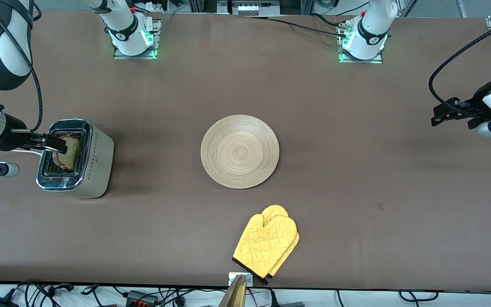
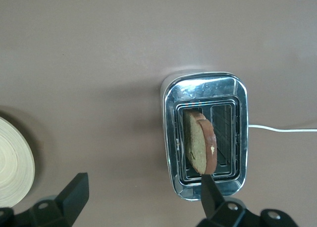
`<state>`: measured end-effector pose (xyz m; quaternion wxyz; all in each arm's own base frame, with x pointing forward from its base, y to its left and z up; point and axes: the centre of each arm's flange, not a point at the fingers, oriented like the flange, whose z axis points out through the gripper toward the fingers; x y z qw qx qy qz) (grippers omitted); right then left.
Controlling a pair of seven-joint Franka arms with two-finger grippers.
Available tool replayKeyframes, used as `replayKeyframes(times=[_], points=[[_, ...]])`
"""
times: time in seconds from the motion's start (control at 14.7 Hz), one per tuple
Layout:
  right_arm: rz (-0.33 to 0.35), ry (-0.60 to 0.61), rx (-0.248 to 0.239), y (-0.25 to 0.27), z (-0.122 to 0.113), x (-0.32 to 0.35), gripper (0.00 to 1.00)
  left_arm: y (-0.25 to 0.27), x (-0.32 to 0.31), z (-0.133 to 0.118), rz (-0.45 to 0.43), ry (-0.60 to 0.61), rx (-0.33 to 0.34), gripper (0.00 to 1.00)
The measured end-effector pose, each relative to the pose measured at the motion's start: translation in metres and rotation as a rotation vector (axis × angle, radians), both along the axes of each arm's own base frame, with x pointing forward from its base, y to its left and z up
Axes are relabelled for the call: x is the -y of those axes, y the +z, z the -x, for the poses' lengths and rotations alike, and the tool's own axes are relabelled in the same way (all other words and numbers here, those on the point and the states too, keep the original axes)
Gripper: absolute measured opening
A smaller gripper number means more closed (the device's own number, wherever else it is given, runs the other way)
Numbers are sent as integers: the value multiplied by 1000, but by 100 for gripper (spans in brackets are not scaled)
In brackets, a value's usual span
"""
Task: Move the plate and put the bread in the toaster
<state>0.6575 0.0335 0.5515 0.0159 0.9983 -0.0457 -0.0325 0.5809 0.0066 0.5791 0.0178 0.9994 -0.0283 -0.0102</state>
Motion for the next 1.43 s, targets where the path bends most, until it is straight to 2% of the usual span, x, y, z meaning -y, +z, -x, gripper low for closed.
replayKeyframes(times=[0.2, 0.48, 0.68, 1.22, 1.43], points=[[-10, -15, 23, 6, -1, 10, 100, 0, 0, 0, 0, 0, 0, 100], [-79, -35, 76, 24, 1, 45, 100, 0, 0, 0, 0, 0, 0, 100], [-80, -25, 99, 34, 10, 69, 100, 0, 0, 0, 0, 0, 0, 100], [-55, 34, 90, 36, 21, 69, 100, 0, 0, 0, 0, 0, 0, 100], [-59, 33, 66, 32, 36, 69, 100, 0, 0, 0, 0, 0, -1, 100]])
